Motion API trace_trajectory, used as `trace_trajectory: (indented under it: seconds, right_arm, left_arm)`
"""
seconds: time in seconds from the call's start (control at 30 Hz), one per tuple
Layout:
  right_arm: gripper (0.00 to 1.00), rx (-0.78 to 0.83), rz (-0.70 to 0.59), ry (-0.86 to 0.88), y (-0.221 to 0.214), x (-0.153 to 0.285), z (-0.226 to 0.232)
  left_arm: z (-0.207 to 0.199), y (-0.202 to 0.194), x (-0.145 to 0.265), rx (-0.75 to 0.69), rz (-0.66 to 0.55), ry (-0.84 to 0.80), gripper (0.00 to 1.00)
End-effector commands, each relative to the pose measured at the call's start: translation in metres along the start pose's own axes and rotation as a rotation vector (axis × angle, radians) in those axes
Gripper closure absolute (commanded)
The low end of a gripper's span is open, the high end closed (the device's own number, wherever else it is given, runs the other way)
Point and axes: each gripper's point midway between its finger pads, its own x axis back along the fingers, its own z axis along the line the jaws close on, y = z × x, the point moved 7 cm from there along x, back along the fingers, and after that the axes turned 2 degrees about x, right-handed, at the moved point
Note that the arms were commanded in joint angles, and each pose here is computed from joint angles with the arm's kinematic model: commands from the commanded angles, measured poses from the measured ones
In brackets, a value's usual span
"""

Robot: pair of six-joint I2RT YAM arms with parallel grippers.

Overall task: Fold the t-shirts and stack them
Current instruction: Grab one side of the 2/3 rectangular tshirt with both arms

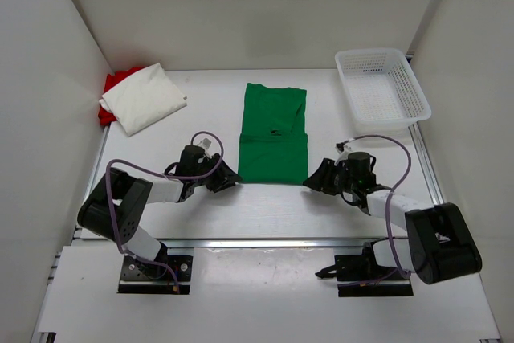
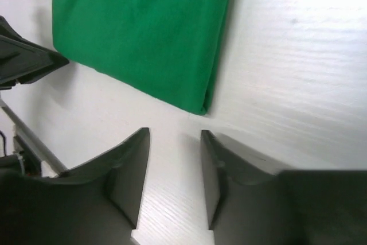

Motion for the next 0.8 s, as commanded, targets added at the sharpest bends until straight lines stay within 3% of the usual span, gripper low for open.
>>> trace_trajectory:
  seconds: [0.0,0.07,0.17,0.37,0.53,0.6,0.63,0.77]
  right_arm:
    - [0.59,0.014,-0.101,-0.021,0.014,0.009,-0.006]
    - [0.54,-0.001,-0.064,-0.018,0.013,0.004,-0.009]
    - [0.55,-0.010,-0.023,-0.029,0.011,-0.005,-0.012]
    - [0.73,-0.026,-0.007,-0.019,0.011,-0.019,-0.008]
    - [0.89,-0.030,-0.017,-0.031,0.016,-0.024,-0.011]
    - [0.95,-0.039,-0.005,-0.033,0.015,-0.024,-0.013]
    - [1.00,-0.031,-0.006,-0.031,0.014,-0.024,-0.012]
    - [1.00,-0.015,0.005,-0.031,0.004,-0.018,-0.005]
  left_arm:
    - [-0.005,0.010,-0.003,-0.009,-0.045,-0.003,0.51]
    - [-0.007,0.009,-0.005,-0.022,-0.042,-0.003,0.52]
    - [-0.008,0.006,-0.008,-0.028,-0.031,0.008,0.54]
    - [-0.004,0.007,-0.011,-0.030,-0.039,0.025,0.61]
    - [-0.003,0.010,-0.015,-0.012,-0.051,0.024,0.81]
    - [-0.006,0.012,-0.016,-0.020,-0.052,0.018,0.94]
    - [-0.008,0.011,-0.016,-0.024,-0.042,0.020,0.96]
    - [-0.008,0.004,-0.010,-0.055,-0.021,0.041,1.00]
